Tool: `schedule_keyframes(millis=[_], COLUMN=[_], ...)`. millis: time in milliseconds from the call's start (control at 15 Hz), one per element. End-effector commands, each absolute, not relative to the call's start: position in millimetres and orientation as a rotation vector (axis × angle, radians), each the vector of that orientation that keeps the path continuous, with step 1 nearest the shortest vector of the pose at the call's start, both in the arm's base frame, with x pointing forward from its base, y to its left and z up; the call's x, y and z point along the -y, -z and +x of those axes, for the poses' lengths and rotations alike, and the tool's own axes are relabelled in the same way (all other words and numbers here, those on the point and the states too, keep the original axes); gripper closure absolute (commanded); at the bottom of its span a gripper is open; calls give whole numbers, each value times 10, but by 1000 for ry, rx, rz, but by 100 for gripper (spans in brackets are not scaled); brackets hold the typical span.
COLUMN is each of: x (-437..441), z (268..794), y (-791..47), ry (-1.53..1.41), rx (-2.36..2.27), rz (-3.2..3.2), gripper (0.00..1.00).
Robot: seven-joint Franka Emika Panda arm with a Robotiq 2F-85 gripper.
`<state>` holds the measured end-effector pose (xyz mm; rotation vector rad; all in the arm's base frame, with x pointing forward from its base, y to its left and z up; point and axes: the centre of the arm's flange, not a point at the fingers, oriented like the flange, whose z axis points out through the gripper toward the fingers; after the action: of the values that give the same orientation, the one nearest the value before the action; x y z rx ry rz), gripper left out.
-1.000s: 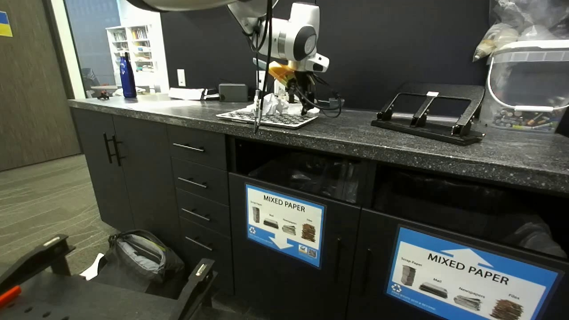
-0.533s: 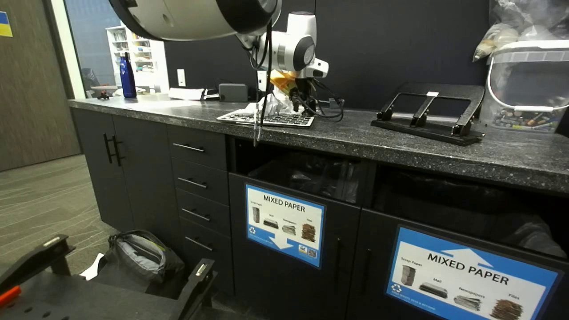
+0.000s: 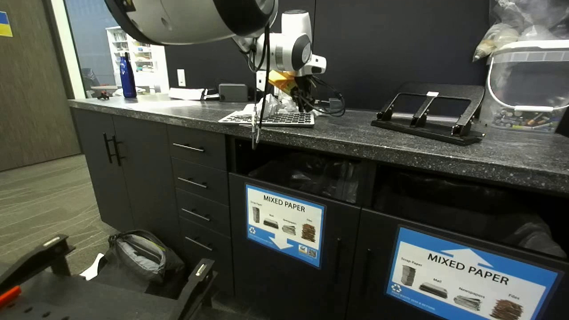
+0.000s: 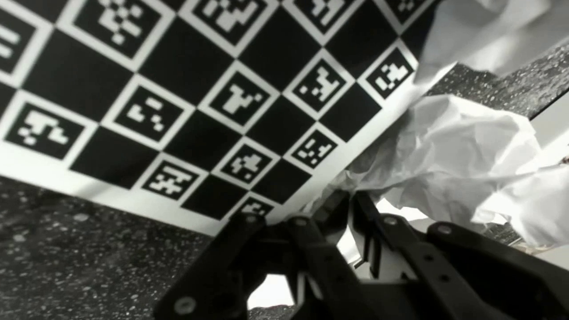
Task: Put the white pieces of paper in the left bin
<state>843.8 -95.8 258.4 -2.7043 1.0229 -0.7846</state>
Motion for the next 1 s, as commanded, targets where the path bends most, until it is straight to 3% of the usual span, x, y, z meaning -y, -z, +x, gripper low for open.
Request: schedule_keyframes(millis=[0, 733, 800, 867, 933], x=[1001, 761, 737, 714, 688], z=[9132, 8712, 8715, 8717, 8727], y=[-2666, -3308, -3286, -3263, -3213], ry=[878, 973, 955, 931, 887], rx=[-987, -829, -812, -800, -775], rz=[-2729, -2745, -2773, -2807, -2848], gripper=[86, 87, 83, 62, 59])
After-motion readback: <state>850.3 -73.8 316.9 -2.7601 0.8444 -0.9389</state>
